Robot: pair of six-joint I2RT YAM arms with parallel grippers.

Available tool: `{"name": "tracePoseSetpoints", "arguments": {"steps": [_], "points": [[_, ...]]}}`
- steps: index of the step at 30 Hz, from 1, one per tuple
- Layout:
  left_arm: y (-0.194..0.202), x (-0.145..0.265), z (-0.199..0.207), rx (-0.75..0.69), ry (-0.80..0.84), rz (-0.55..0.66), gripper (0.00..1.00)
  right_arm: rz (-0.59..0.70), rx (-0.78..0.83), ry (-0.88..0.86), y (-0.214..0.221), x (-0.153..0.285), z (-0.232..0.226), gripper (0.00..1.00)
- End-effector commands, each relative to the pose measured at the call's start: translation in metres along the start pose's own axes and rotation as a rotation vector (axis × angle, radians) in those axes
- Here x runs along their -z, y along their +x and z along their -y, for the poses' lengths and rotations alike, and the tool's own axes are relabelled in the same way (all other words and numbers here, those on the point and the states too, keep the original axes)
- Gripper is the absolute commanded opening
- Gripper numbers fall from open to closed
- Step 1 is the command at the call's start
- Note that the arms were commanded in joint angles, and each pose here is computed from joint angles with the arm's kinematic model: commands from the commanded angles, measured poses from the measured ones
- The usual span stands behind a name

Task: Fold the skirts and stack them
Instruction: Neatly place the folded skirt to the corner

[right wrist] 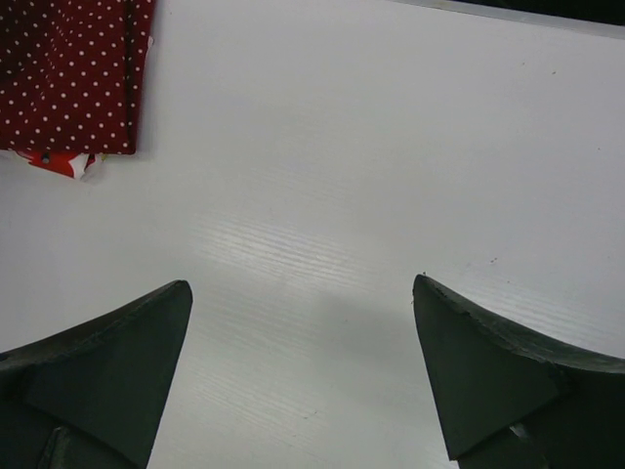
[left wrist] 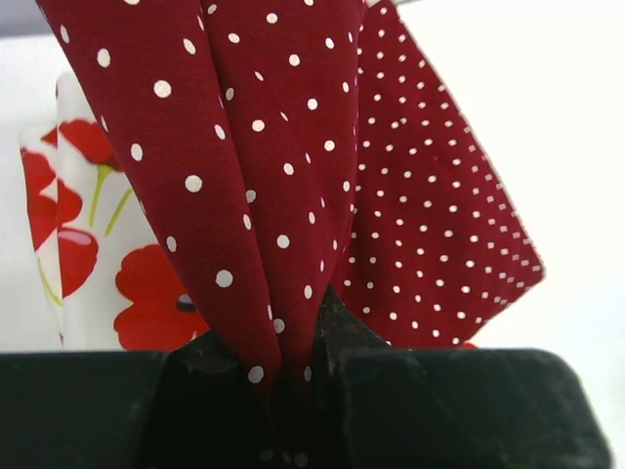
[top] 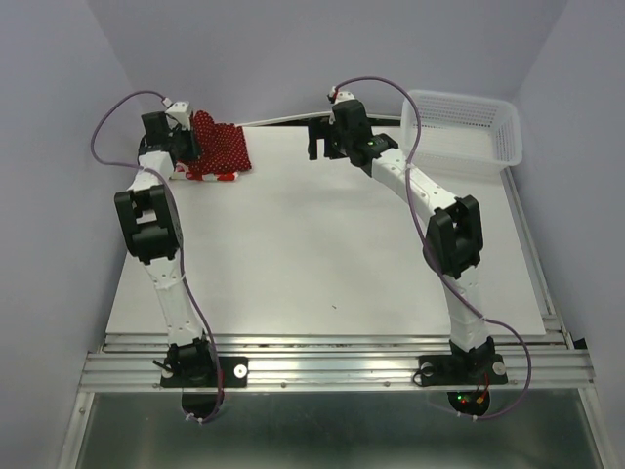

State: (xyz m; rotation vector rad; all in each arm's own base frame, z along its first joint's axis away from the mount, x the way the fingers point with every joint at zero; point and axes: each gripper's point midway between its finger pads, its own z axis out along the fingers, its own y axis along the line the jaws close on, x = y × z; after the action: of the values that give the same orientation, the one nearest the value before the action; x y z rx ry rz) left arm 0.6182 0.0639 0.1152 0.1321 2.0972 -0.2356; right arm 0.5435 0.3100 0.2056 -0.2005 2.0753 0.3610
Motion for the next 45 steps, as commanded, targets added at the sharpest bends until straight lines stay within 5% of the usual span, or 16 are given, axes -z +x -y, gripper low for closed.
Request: {"name": "tracePoseSetpoints", "arguments": {"steps": [1,7,11,18,27,32,36,37,38,40,45], "points": [[-0.033,0.01,-0.025,-0.031,-0.049,0.069,0.02,0.028,-0.003,-0.026,-0.009,0.003,-0.008,1.0],[-0.027,0.005,-0.039,-0.034,-0.083,0.052,0.07,0.025,-0.003,-0.03,-0.008,0.003,-0.008,1.0],[-0.034,0.005,-0.049,-0.039,-0.121,0.063,0.39,0.019,-0.001,-0.03,-0.005,0.003,-0.008,1.0],[-0.089,0.04,-0.069,-0.094,-0.28,0.157,0.76,0.024,0.01,-0.031,-0.008,0.006,-0.007,1.0],[-0.147,0.106,-0.087,-0.166,-0.422,0.25,0.82,0.036,0.028,-0.021,-0.013,0.012,-0.005,1.0],[-0.117,0.095,-0.057,-0.16,-0.213,0.156,0.63,0.018,0.044,-0.029,-0.006,0.013,-0.005,1.0],[-0.082,0.083,-0.041,-0.074,-0.109,0.078,0.59,-0.021,0.103,-0.103,0.002,0.018,-0.014,1.0],[-0.081,0.085,-0.039,-0.07,-0.103,0.091,0.61,-0.025,0.11,-0.116,0.003,0.02,-0.016,1.0],[-0.052,0.08,-0.031,-0.042,-0.071,0.051,0.71,-0.032,0.111,-0.136,0.003,0.026,-0.014,1.0],[-0.079,0.107,-0.014,-0.093,-0.064,0.164,0.98,-0.043,0.114,-0.153,0.005,0.033,-0.009,1.0],[-0.058,0.143,0.048,-0.208,-0.072,0.114,0.99,-0.173,0.014,-0.128,0.051,0.057,0.067,1.0]]}}
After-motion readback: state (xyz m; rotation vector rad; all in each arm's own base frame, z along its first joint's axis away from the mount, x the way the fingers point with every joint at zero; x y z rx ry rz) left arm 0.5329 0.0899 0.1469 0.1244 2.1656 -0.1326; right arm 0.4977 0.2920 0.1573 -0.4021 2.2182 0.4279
